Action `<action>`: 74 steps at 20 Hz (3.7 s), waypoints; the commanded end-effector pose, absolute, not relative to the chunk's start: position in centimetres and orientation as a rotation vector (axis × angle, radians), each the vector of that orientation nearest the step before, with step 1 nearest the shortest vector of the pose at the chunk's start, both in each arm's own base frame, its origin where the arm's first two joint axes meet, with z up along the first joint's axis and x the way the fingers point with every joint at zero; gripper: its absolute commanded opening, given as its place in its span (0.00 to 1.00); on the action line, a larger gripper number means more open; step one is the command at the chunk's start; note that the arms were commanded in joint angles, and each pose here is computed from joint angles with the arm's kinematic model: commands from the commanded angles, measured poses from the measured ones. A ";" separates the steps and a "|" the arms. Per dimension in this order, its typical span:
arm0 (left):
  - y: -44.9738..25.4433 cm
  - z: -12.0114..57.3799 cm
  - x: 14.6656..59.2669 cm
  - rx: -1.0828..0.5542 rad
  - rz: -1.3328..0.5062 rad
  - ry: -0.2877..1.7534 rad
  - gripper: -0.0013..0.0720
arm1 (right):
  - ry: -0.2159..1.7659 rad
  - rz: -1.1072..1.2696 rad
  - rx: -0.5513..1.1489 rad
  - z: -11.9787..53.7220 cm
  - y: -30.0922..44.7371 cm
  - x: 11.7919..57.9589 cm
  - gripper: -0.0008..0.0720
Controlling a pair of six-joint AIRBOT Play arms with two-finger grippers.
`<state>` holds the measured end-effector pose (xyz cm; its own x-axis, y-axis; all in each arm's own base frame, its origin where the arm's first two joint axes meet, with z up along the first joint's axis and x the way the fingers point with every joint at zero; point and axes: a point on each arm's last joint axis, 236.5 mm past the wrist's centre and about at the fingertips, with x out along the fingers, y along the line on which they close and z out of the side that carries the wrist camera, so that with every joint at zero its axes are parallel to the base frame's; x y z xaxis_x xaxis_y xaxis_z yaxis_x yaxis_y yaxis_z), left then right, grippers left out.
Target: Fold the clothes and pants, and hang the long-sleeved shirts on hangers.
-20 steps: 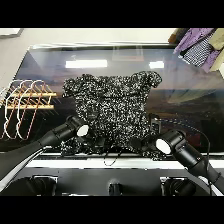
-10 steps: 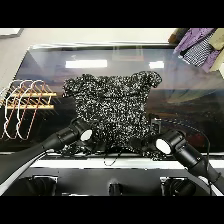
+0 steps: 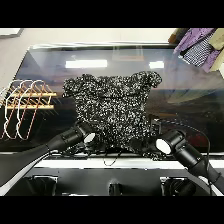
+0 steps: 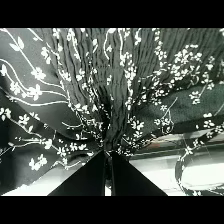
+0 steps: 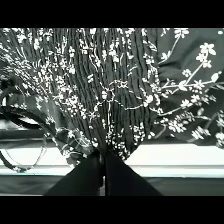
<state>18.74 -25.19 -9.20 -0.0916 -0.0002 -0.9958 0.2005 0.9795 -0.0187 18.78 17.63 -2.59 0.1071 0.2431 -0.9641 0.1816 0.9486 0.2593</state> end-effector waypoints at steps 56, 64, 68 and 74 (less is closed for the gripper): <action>17.7 3.2 28.0 -0.355 0.384 1.268 0.86 | 1.170 0.068 0.263 8.8 18.1 29.1 0.07; 17.6 -3.9 28.3 -0.270 0.235 1.377 0.84 | 1.178 0.062 0.258 8.7 17.9 28.9 0.07; 17.6 -7.0 28.6 -0.249 0.189 1.433 0.83 | 1.179 0.061 0.257 8.7 17.9 28.9 0.07; 16.4 -10.9 28.4 -0.209 0.089 1.534 0.69 | 1.183 0.058 0.256 8.6 17.9 28.8 0.07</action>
<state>28.51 16.88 -9.15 0.0777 -0.0563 -0.9954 -0.2496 0.9655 -0.0741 28.92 17.94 8.68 0.3846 0.1809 -0.9052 0.0857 0.9694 0.2302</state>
